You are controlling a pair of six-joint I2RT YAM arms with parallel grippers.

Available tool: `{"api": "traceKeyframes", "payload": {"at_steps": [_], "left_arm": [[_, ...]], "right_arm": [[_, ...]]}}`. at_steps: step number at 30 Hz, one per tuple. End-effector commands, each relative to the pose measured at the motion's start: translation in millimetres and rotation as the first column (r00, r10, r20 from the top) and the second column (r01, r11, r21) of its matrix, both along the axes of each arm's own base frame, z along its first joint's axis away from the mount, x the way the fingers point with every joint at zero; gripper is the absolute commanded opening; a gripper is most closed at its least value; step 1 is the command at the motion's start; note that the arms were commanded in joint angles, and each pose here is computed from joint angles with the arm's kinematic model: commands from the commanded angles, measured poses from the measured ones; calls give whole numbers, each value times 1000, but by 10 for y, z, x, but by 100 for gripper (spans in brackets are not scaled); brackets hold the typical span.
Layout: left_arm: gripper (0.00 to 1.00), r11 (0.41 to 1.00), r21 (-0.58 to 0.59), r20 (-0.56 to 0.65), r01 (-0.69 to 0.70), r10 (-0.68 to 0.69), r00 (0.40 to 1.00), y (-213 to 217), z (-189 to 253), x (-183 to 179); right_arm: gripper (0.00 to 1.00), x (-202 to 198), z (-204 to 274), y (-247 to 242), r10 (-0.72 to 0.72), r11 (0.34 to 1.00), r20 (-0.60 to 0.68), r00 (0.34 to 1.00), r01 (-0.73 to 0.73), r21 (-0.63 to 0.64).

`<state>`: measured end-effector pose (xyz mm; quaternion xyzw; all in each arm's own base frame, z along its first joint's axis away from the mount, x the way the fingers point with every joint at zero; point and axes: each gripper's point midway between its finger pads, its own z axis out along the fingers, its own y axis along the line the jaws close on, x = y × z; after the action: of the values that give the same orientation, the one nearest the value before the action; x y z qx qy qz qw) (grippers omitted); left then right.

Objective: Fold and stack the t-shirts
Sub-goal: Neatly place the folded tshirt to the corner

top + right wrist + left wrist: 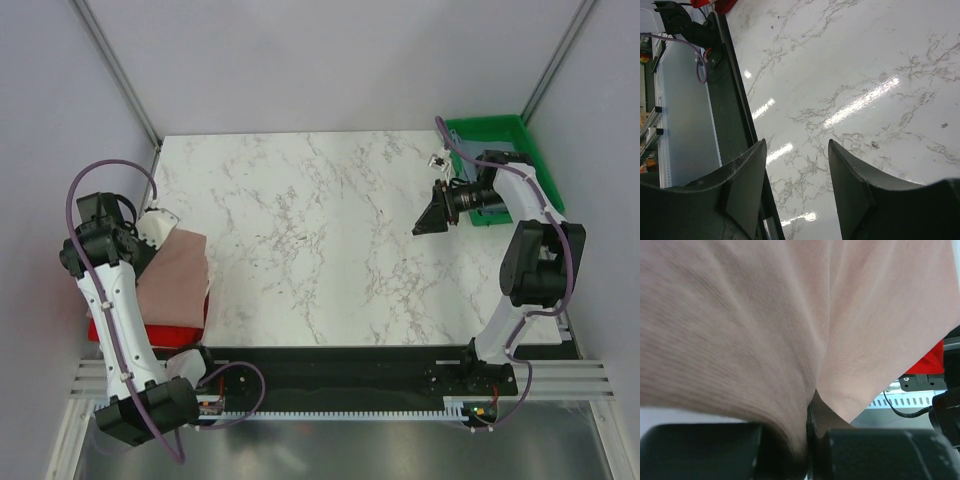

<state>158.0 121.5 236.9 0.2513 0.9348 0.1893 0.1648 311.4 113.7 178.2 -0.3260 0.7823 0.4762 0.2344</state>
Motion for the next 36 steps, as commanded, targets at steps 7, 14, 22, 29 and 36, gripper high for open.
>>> {"api": "traceKeyframes", "payload": {"at_steps": [7,14,22,29,36], "left_arm": [[2,1000,3,-142,29,-28,989,139,-147,-14],[2,998,64,-145,-5,14,989,310,-388,65],[2,989,129,-114,-76,91,989,512,-546,157],[2,978,187,-86,-94,112,990,693,-538,289],[3,970,214,-111,-118,144,983,814,-634,349]], "right_arm": [[62,19,106,48,12,997,-37,999,-9,79],[63,63,132,34,9,998,-28,1000,-7,67],[63,20,123,37,9,998,-36,999,-6,66],[63,8,136,51,5,997,-46,999,-1,79],[64,-9,130,58,3,996,-54,999,1,84]]}}
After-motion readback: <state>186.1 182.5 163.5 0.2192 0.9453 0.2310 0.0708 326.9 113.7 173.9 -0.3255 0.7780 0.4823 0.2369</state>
